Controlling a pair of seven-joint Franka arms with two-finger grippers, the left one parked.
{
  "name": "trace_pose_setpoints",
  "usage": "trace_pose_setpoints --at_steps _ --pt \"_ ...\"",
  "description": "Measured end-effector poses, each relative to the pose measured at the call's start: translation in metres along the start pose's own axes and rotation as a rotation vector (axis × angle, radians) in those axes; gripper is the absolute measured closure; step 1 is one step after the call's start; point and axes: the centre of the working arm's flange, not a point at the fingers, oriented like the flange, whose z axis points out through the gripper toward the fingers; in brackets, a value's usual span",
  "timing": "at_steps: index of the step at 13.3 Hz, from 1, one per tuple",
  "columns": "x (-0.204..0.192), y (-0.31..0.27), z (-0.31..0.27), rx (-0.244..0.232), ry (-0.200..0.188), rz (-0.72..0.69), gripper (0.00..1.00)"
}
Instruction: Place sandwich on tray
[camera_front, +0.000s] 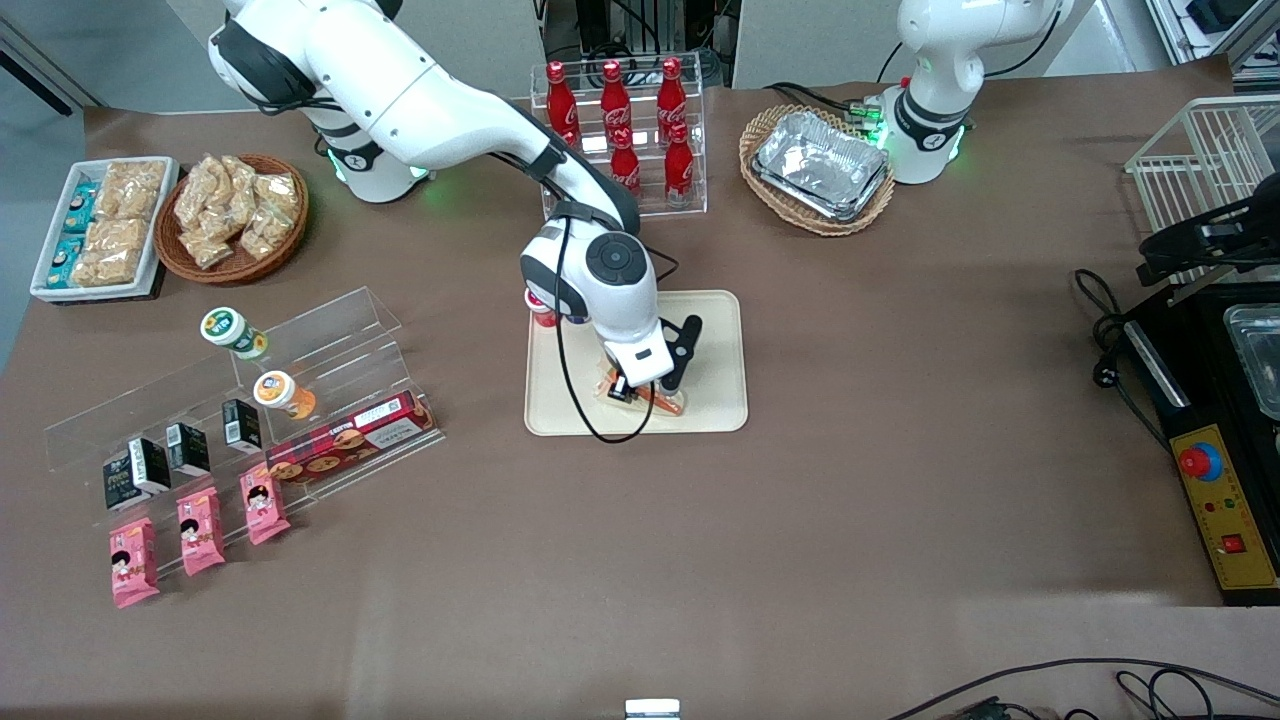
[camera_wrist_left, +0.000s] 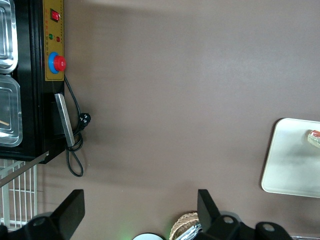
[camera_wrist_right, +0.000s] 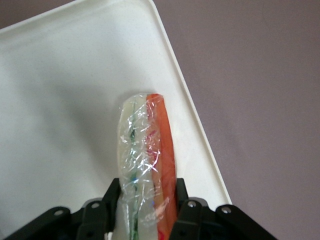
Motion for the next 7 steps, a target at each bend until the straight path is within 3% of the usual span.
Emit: trace_pose_setpoints --at_steps 3,7 --pt "0.000 0.000 0.004 0.002 0.000 0.001 0.46" --pt "-0.001 0.012 0.000 -0.005 0.010 0.021 0.10"
